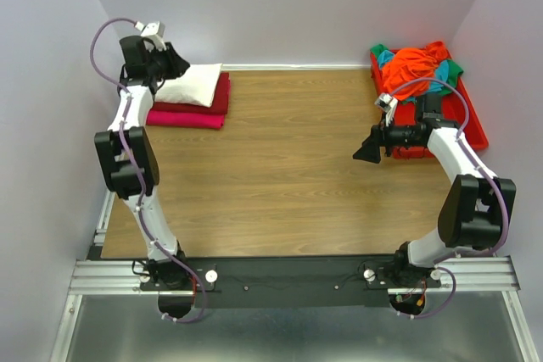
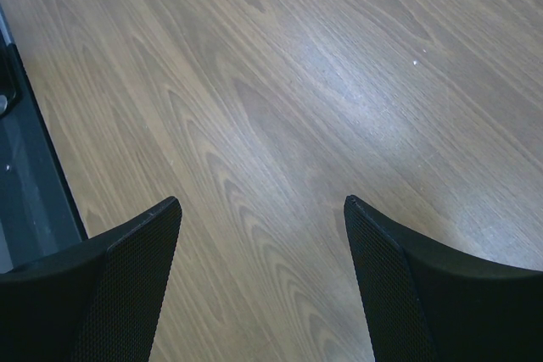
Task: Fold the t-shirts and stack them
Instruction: Neatly place the folded tshirt to the corner, then reset both grippers
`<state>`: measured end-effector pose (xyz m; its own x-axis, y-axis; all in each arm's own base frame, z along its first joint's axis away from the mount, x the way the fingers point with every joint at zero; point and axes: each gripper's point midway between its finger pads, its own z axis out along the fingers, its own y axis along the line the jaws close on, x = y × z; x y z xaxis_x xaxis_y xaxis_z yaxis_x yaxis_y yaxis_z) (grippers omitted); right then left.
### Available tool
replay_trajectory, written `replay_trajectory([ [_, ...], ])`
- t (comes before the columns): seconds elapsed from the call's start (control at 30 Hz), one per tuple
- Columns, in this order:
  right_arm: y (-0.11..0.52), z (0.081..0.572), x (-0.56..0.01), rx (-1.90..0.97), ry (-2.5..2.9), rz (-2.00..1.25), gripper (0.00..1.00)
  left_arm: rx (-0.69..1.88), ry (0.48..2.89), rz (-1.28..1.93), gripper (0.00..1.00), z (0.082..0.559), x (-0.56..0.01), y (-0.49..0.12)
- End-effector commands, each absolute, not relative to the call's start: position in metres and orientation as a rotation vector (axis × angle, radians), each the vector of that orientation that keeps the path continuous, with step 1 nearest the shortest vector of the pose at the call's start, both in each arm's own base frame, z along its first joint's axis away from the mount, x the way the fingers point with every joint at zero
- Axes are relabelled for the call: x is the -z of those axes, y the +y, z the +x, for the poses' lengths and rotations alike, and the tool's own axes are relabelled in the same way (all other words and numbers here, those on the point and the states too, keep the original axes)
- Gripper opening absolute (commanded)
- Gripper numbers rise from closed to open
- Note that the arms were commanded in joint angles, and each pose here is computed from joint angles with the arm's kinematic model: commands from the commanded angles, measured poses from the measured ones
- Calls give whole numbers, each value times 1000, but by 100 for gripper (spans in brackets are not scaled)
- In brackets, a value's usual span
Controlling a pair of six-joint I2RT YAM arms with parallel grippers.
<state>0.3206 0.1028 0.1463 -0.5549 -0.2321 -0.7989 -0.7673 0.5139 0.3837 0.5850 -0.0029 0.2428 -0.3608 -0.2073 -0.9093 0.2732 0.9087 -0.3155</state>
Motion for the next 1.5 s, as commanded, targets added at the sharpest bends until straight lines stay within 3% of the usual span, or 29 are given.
replay_trajectory([
  [0.0, 100, 325, -148, -978, 2053, -822, 84, 876, 1853, 143, 33, 591, -211, -40],
  [0.27, 99, 326, -141, -980, 2074, -816, 84, 920, 1948, -116, 28, 621, -142, -5],
  [0.47, 99, 326, -139, -985, 2080, -813, 84, 950, 2037, -315, 28, 588, -74, 8],
  [0.67, 99, 326, -140, -988, 2077, -812, 84, 1017, 2076, -329, 29, 579, -45, 6],
  [0.87, 99, 326, -140, -983, 2078, -814, 84, 1073, 1995, -199, 37, 586, -88, -1],
  [1.13, 99, 326, -139, -985, 2082, -814, 87, 943, 1791, 11, 46, 590, -229, 3],
  [1.27, 99, 326, -139, -983, 2081, -812, 88, 870, 1791, 19, 47, 589, -247, 7],
  [1.47, 98, 326, -140, -981, 2081, -813, 88, 854, 1845, -26, 42, 600, -228, 21],
])
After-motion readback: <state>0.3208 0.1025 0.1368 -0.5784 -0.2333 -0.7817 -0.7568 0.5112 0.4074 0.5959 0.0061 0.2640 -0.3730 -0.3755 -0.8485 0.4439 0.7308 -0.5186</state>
